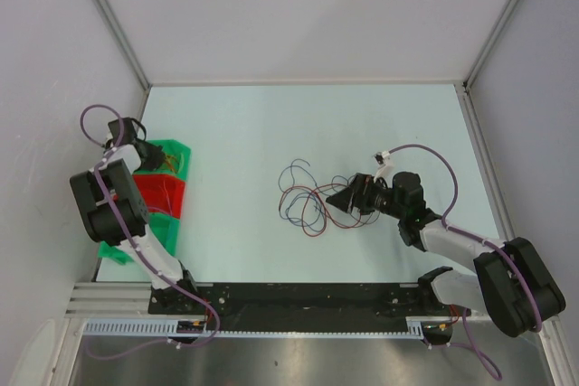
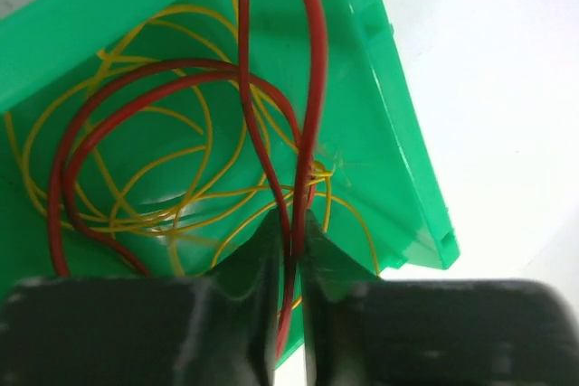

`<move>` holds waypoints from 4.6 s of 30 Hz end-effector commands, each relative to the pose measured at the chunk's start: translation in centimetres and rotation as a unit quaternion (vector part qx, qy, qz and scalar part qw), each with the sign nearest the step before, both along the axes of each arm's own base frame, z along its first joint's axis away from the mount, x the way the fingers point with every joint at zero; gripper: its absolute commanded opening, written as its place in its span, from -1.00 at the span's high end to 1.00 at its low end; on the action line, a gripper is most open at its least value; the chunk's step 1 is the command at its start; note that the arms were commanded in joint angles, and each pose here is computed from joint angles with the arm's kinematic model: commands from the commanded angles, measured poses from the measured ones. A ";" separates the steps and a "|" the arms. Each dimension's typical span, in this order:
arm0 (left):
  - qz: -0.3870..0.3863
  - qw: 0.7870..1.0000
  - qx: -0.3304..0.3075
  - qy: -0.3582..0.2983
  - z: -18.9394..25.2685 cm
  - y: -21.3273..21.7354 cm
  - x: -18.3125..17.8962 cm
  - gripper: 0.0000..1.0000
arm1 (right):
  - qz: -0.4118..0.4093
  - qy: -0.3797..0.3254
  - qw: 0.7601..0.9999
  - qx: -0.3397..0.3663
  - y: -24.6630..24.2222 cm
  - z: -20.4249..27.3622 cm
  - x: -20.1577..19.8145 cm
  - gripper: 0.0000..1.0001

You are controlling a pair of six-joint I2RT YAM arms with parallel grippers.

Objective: Untangle the cables

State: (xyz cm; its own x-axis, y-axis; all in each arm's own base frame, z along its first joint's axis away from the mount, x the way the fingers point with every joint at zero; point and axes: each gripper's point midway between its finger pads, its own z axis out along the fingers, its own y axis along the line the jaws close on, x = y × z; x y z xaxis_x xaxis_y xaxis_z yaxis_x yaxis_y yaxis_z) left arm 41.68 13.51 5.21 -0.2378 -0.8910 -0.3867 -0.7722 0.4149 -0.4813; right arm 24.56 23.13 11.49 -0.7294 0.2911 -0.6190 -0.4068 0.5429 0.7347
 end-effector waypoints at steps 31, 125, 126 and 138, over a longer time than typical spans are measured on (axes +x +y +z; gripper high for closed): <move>-0.022 0.981 0.158 -0.114 17.9 0.2 -4.3 -0.42 | 0.000 -0.017 1.000 0.015 0.1 1.0 0.3 -0.92; -0.444 0.876 0.182 0.044 -3.3 -42.3 -5.3 0.11 | -0.113 0.027 0.993 -0.017 -1.6 -0.8 2.8 -0.88; -0.444 0.877 0.180 0.039 -3.2 -42.4 -5.3 0.32 | -0.114 0.027 0.993 -0.018 -1.7 -0.8 2.8 -0.88; -0.458 0.868 0.191 -0.009 1.3 -42.4 -5.2 0.99 | -0.114 0.029 0.993 -0.016 -1.6 -0.8 2.9 -0.88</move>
